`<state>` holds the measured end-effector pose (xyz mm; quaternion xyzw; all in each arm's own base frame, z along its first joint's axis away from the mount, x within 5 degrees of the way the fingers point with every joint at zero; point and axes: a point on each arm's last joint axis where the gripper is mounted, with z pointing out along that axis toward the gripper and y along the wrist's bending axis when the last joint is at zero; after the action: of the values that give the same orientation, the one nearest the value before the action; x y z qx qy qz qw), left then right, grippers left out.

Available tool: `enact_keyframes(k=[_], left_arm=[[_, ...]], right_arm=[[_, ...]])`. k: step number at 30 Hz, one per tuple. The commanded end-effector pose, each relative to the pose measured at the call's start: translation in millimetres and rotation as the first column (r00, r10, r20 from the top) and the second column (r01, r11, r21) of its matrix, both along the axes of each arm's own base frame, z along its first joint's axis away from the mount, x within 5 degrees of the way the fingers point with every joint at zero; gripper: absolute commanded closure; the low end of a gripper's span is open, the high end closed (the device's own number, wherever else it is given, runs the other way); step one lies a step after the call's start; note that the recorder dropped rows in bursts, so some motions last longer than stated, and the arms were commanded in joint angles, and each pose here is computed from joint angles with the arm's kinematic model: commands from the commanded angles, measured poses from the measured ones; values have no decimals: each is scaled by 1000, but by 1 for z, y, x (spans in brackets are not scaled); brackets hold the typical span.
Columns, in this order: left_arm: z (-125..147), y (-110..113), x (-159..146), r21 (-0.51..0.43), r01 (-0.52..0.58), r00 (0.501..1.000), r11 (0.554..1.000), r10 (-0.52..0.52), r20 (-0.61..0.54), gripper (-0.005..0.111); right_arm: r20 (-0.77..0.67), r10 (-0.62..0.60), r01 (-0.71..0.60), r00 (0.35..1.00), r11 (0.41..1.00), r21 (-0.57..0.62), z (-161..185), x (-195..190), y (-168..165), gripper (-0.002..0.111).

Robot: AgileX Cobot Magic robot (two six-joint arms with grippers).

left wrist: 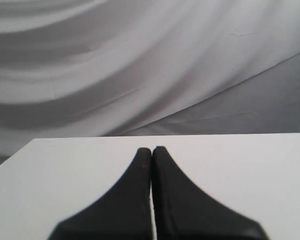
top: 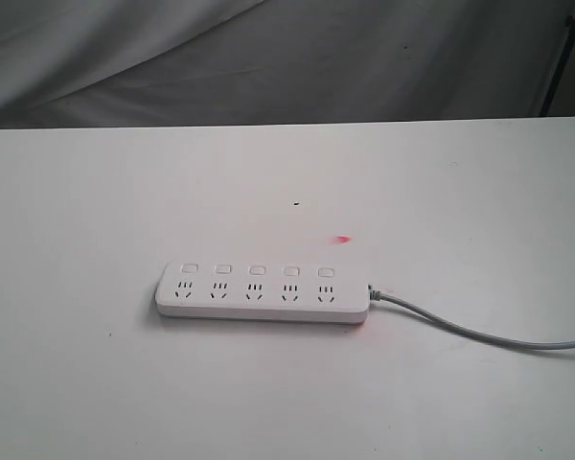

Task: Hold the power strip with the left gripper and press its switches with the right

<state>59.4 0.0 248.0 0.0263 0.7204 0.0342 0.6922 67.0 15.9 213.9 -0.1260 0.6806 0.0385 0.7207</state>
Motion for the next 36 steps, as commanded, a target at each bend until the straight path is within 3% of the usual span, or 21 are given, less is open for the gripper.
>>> enact_keyframes(k=[1,11,36], left_arm=[[-21,-2,-1,-23,34,999,999,-34,-2,106],[-52,-4,-3,7,77,994,997,-76,-74,106],[-55,-4,-3,8,80,992,997,-79,-97,106]], right_arm=[[1,-6,6,1000,1000,-7,-1,0,0,108],[1,-6,6,1000,1000,-7,-1,0,0,108],[1,-6,6,1000,1000,-5,-1,0,0,108]])
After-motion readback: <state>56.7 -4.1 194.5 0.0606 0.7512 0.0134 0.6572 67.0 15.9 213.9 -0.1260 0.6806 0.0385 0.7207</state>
